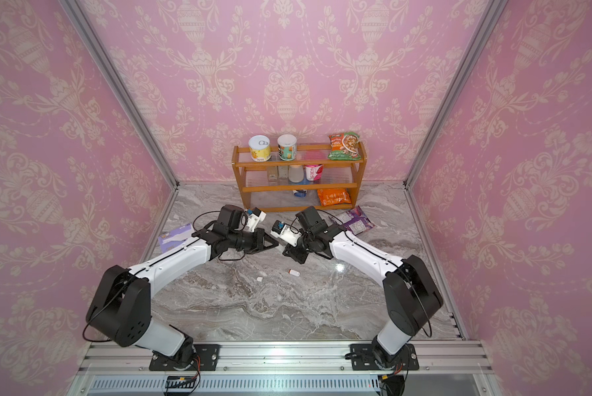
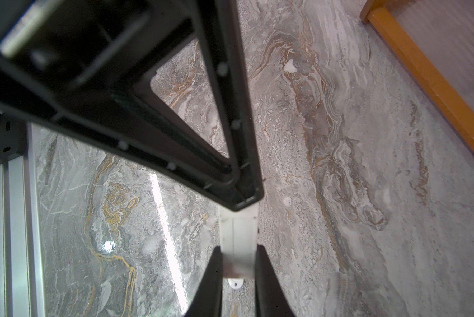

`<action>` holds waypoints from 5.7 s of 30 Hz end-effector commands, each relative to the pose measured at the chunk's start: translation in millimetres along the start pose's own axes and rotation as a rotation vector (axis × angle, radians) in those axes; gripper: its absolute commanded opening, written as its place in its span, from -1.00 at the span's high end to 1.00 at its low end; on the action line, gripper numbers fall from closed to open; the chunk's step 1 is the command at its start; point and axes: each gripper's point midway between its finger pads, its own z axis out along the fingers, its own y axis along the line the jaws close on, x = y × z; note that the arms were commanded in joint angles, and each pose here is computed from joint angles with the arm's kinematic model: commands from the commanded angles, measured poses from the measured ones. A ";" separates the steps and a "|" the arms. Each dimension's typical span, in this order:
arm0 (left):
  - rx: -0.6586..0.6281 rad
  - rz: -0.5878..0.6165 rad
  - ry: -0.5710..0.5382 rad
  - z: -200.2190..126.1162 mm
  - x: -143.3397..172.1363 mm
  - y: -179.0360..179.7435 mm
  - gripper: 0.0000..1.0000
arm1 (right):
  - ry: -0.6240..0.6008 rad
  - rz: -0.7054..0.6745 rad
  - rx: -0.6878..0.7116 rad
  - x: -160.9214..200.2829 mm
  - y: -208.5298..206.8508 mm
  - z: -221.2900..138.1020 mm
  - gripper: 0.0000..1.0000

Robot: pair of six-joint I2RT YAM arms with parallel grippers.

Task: Close the usb drive cover
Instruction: Close the cover of the USB drive, then place the USB drive at the center of the board, then pick up the cover from the center of the board.

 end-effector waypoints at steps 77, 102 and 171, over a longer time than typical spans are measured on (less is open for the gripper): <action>-0.332 -0.134 -0.266 -94.7 -40.7 74.1 -0.77 | 0.285 0.013 0.040 14.3 -52.8 24.7 -0.02; -0.229 -0.547 -0.533 -163.1 -60.2 139.6 -0.73 | 0.308 -0.144 -0.077 13.1 65.5 116.3 0.00; -0.282 -0.523 -0.525 -171.6 -48.8 149.8 -0.74 | 0.608 -0.201 -0.121 54.6 82.4 149.9 1.00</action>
